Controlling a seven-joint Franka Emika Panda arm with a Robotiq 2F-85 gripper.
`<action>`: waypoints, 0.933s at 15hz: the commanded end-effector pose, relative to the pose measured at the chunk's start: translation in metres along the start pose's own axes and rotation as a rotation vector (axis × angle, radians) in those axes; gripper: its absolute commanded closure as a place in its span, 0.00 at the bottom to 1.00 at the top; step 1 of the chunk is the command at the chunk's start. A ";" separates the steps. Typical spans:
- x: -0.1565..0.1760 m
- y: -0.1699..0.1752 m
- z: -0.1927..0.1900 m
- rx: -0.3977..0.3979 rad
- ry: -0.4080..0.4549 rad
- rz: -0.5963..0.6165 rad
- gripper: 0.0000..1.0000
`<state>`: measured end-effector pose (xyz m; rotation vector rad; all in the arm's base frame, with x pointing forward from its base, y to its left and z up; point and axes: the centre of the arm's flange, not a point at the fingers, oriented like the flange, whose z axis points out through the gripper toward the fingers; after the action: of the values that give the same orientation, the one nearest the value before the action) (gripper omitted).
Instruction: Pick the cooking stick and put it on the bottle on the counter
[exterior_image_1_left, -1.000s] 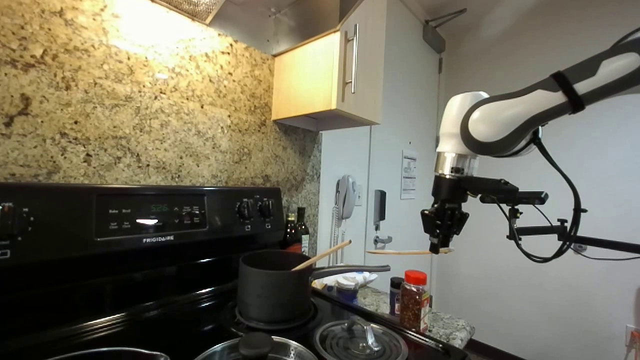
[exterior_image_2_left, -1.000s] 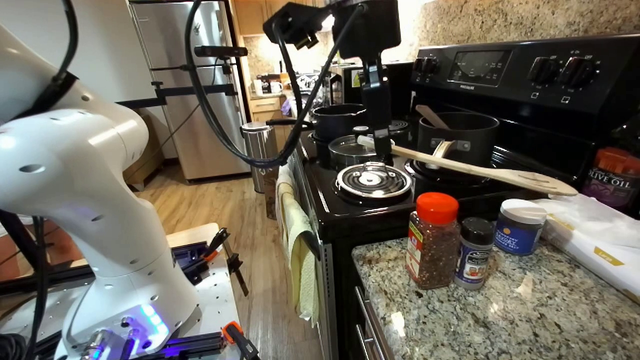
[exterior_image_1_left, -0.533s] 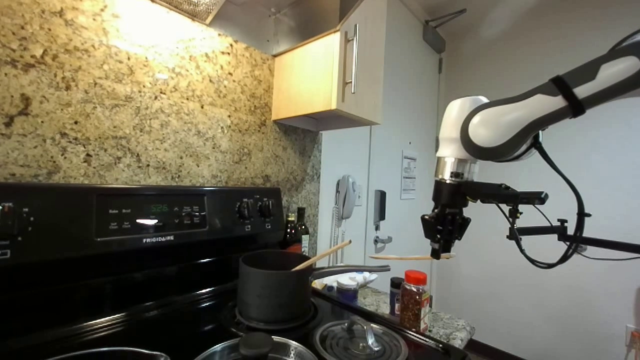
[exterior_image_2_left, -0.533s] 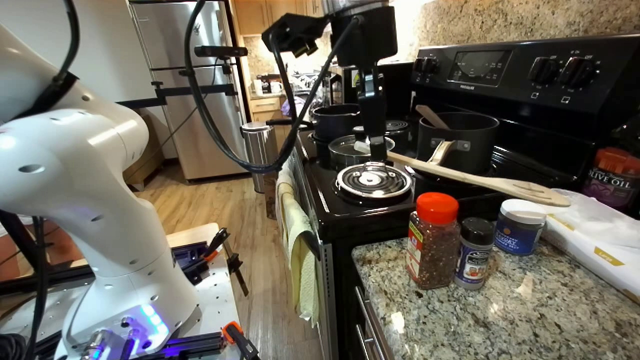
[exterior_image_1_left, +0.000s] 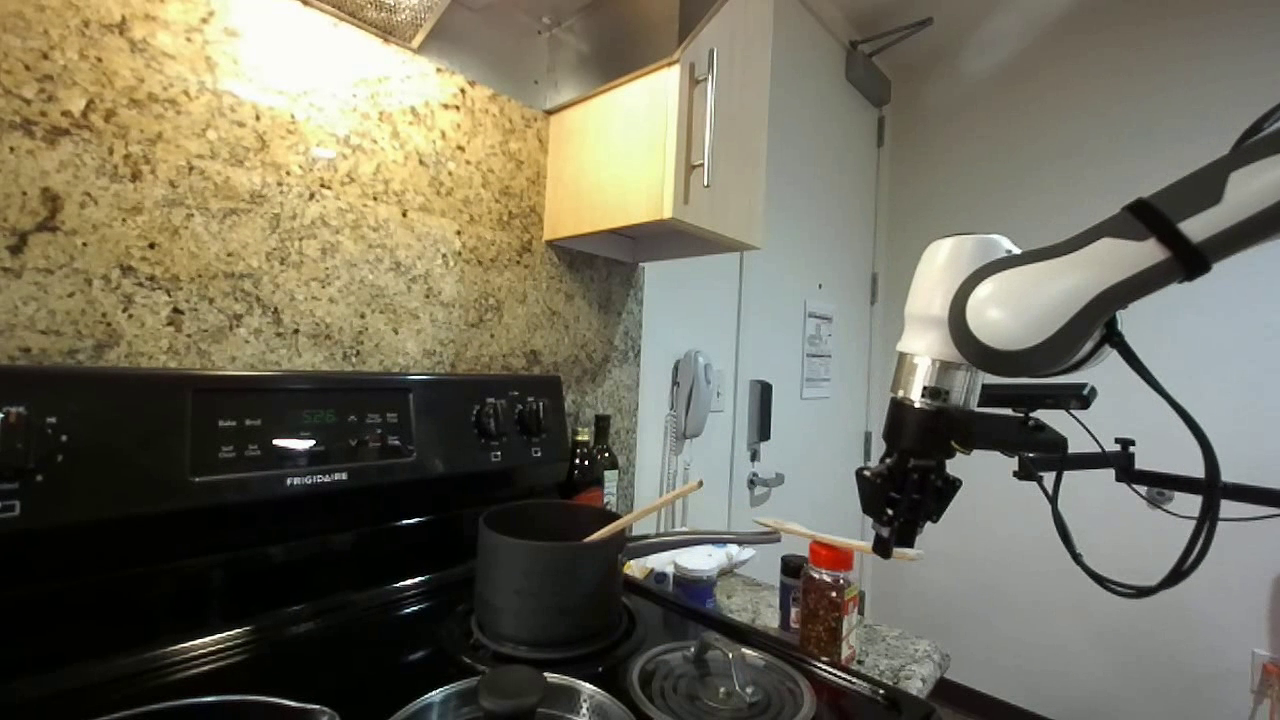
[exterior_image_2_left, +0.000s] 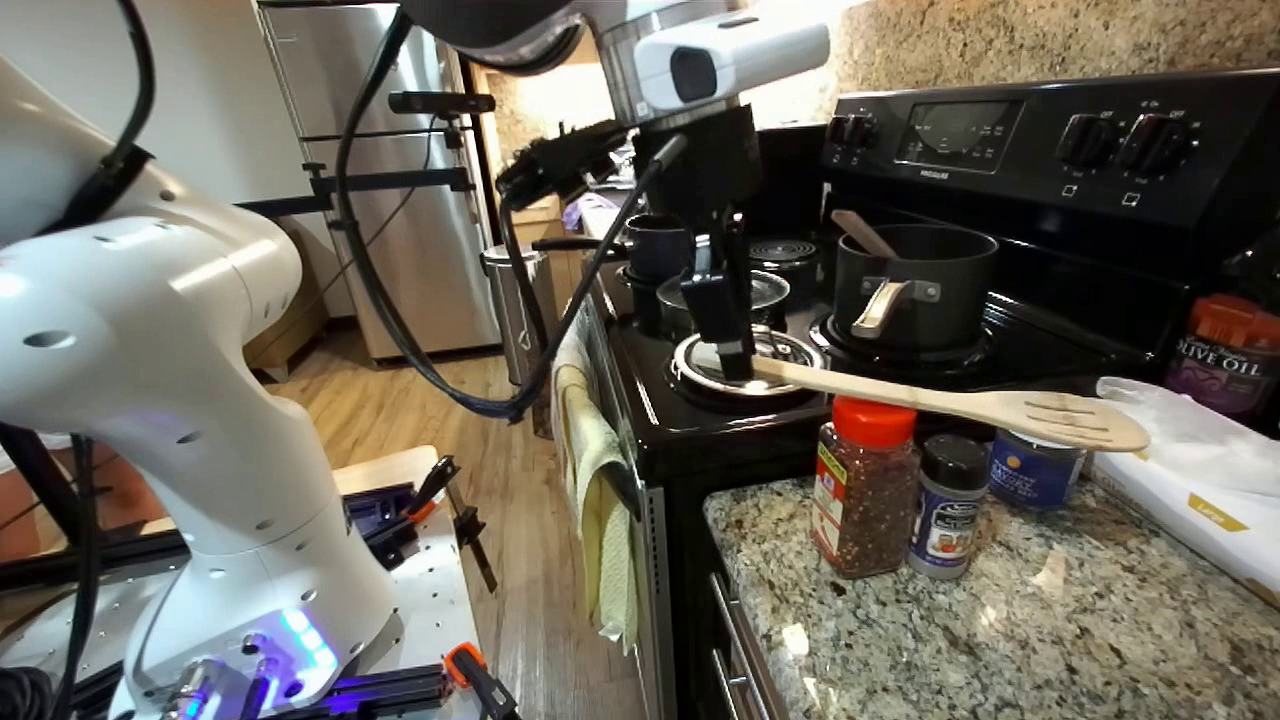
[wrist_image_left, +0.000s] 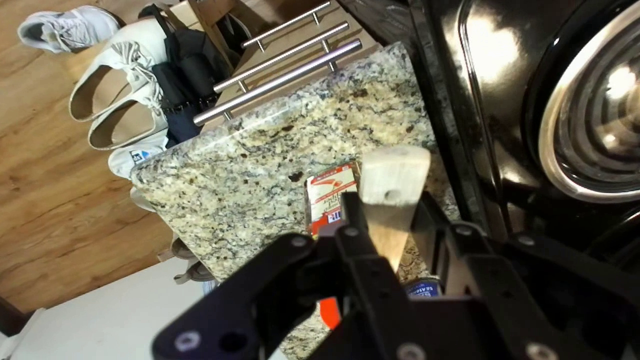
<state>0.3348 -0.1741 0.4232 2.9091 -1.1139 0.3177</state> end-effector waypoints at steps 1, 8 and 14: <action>-0.018 0.003 0.006 0.030 0.037 0.023 0.93; -0.024 0.002 0.009 0.045 0.015 0.022 0.93; -0.024 0.004 0.010 0.050 0.003 0.041 0.34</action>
<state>0.3220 -0.1648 0.4112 2.9272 -1.1553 0.3526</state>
